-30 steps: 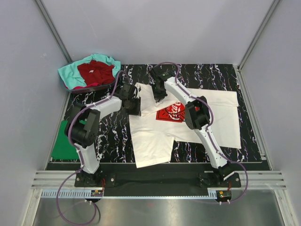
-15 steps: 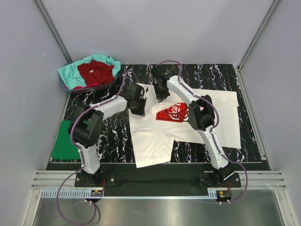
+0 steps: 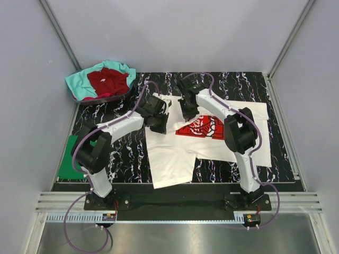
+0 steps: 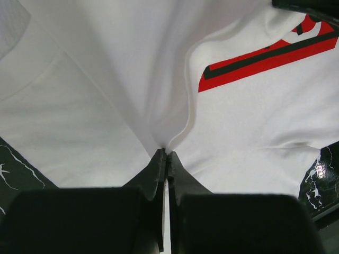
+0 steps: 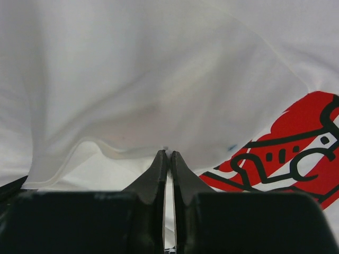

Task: Fold and stack the t-shirts
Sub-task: Fold the tshirt

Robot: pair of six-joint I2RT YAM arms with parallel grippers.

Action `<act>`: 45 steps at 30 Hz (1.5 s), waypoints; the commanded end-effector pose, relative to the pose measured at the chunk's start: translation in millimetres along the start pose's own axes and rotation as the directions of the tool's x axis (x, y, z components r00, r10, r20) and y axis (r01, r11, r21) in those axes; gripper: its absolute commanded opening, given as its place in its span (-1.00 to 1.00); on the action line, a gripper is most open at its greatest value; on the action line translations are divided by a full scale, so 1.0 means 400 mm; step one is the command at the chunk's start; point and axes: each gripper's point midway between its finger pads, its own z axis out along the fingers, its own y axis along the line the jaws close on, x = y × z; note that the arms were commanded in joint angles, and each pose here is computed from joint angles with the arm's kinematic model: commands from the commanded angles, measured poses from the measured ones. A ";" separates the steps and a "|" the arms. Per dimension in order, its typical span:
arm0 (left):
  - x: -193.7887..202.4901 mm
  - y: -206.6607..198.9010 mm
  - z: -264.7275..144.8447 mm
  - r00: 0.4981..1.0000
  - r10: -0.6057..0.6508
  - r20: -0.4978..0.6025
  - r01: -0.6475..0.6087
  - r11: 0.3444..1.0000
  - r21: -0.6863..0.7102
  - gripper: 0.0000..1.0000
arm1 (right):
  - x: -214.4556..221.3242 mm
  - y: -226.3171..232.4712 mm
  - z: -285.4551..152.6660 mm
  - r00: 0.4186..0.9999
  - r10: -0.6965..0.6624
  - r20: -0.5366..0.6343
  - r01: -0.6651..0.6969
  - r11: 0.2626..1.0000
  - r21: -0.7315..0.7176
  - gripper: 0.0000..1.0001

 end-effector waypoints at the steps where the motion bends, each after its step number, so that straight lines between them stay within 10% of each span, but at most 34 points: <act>1: -0.005 -0.039 -0.020 1.000 0.015 0.017 -0.016 0.999 0.039 -1.00 | -0.015 0.022 -0.059 0.997 0.017 0.070 -0.014 0.999 -0.041 -0.94; 15: 0.044 -0.038 -0.011 0.998 0.032 -0.054 -0.030 0.999 0.029 -0.81 | 0.087 0.000 -0.034 0.997 0.077 -0.028 -0.079 0.993 -0.086 -0.77; 21: 0.070 -0.038 -0.061 0.997 0.054 -0.054 -0.052 0.998 0.041 -0.18 | 0.176 -0.023 -0.072 0.988 0.141 -0.068 -0.149 0.980 -0.129 -0.09; 27: -0.031 -0.044 -0.140 0.996 0.035 0.083 -0.039 0.998 0.046 -0.10 | 0.113 -0.084 -0.134 0.955 0.295 0.018 -0.286 0.938 -0.195 0.17; 45: -0.255 0.157 0.115 0.984 -0.135 0.116 0.165 0.934 -0.316 0.01 | -0.062 -0.421 -0.009 0.901 0.424 0.095 -0.435 0.875 0.215 0.73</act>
